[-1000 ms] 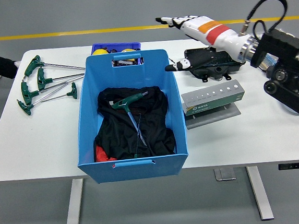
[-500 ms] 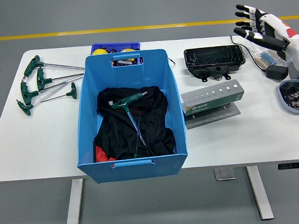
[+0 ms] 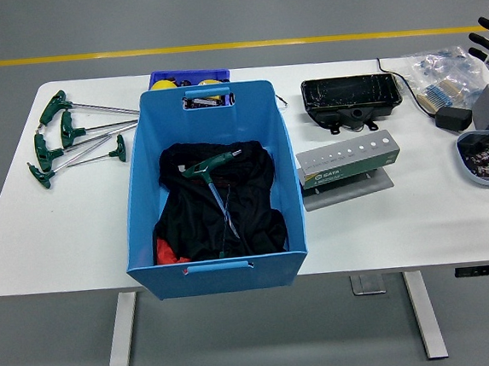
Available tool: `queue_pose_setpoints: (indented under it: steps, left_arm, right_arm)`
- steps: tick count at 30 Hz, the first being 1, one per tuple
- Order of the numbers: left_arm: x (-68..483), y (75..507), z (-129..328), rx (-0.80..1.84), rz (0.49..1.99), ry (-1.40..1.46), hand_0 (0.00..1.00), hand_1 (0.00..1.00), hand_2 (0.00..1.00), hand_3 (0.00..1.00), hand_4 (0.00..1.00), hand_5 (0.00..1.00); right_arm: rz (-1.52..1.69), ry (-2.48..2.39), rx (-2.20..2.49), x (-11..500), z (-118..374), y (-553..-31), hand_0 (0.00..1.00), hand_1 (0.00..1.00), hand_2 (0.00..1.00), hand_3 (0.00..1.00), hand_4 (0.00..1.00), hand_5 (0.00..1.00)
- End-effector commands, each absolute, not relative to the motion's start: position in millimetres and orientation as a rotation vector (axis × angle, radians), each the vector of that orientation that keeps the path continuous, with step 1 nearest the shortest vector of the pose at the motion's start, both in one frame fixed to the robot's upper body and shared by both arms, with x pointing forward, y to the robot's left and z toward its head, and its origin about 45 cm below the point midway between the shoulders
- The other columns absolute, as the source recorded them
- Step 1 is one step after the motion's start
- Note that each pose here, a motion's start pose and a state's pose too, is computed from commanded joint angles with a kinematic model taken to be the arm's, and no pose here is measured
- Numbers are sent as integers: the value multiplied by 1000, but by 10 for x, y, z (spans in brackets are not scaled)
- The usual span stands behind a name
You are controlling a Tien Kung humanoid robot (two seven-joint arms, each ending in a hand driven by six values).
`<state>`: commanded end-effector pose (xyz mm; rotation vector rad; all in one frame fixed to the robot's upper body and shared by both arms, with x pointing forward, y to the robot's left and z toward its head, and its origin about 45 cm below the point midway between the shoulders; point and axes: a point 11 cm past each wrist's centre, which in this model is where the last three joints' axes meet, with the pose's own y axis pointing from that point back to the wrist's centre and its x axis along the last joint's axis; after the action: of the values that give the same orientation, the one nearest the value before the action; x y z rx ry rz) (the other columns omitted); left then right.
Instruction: Lift tool from toolbox,place it in box,lift tool from toolbox,place it in box
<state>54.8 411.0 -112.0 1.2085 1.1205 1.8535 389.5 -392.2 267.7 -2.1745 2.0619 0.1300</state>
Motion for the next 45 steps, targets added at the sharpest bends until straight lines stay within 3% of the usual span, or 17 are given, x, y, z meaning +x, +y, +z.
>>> queue_pose_setpoints:
  steps: [15, 16, 45]
  left_arm:
    - [512, 4125, -1120, 1222, 1849, 1120, 742, 716, 782, 770, 726, 606]
    - [508, 4123, -1121, 1223, 1849, 1121, 743, 715, 783, 769, 725, 605]
    - [569, 4066, -1131, 1212, 1837, 1119, 743, 717, 785, 770, 726, 608]
  right_arm:
    - [187, 2103, -2115, 3739, 2544, -4007, 927, 874, 914, 965, 998, 970]
    - [197, 2124, -2126, 3733, 2531, -4028, 899, 848, 877, 894, 998, 979]
    - [255, 2107, -2060, 3710, 2469, -4043, 883, 832, 877, 894, 998, 983]
